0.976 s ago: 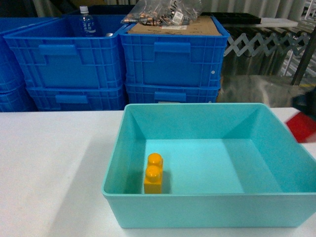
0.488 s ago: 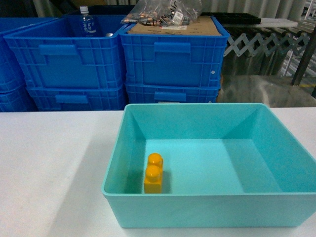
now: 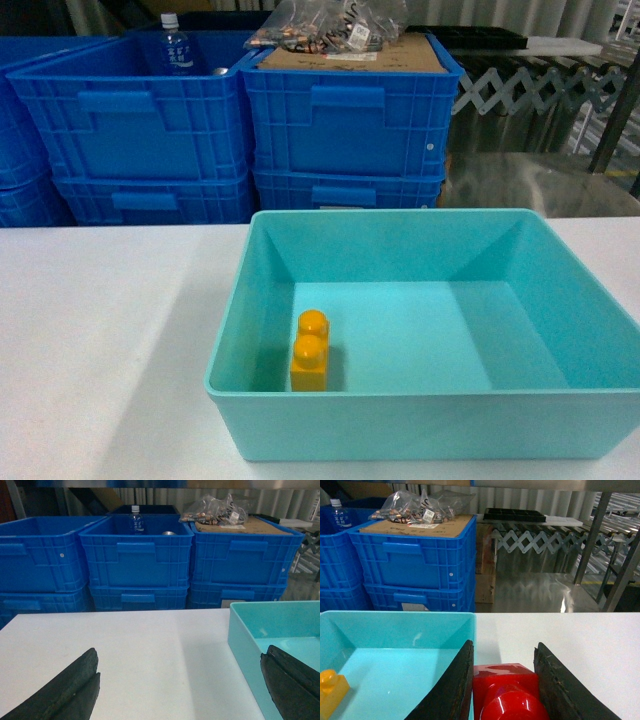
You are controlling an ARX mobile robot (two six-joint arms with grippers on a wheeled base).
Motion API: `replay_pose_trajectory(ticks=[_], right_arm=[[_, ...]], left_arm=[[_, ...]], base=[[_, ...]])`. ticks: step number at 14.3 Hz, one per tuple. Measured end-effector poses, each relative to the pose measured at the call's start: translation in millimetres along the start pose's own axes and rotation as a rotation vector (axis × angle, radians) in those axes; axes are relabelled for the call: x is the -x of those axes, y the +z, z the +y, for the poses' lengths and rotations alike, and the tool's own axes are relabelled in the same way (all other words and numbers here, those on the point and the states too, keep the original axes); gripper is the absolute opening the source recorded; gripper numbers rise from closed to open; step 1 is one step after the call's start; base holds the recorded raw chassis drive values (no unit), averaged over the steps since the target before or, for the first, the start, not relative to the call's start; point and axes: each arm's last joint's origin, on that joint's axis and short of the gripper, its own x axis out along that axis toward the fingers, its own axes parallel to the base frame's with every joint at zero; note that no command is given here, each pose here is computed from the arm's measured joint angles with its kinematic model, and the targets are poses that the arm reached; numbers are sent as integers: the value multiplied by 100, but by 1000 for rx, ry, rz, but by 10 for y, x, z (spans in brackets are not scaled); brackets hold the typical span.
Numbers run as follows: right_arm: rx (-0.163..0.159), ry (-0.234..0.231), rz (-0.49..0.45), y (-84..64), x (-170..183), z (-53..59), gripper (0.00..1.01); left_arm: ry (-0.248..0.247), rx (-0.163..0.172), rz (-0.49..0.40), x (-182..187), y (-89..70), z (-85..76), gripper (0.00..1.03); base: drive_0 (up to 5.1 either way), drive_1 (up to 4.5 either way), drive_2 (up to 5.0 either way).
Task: Pick red block from blue box to shelf
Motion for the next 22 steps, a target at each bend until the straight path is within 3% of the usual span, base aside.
replay_pose_trajectory(ticks=[6, 7, 10, 18, 22], right_arm=[[-13, 15, 1, -161, 196, -197, 29], [-16, -11, -4, -164, 215, -247, 29], [-16, 6, -24, -237, 273, -240, 29], [-16, 5, -25, -237, 397, -241, 29], [-16, 5, 15, -285, 463, -241, 29]], left_arm=[[0, 0, 0, 0, 0, 0, 98], [1, 0, 0, 0, 0, 0, 98], [0, 0, 0, 0, 0, 0, 98], [0, 0, 0, 0, 0, 0, 98], [0, 0, 0, 0, 0, 0, 98]], base=[[0, 0, 0], [0, 0, 0], [0, 0, 0], [0, 0, 0], [0, 0, 0]])
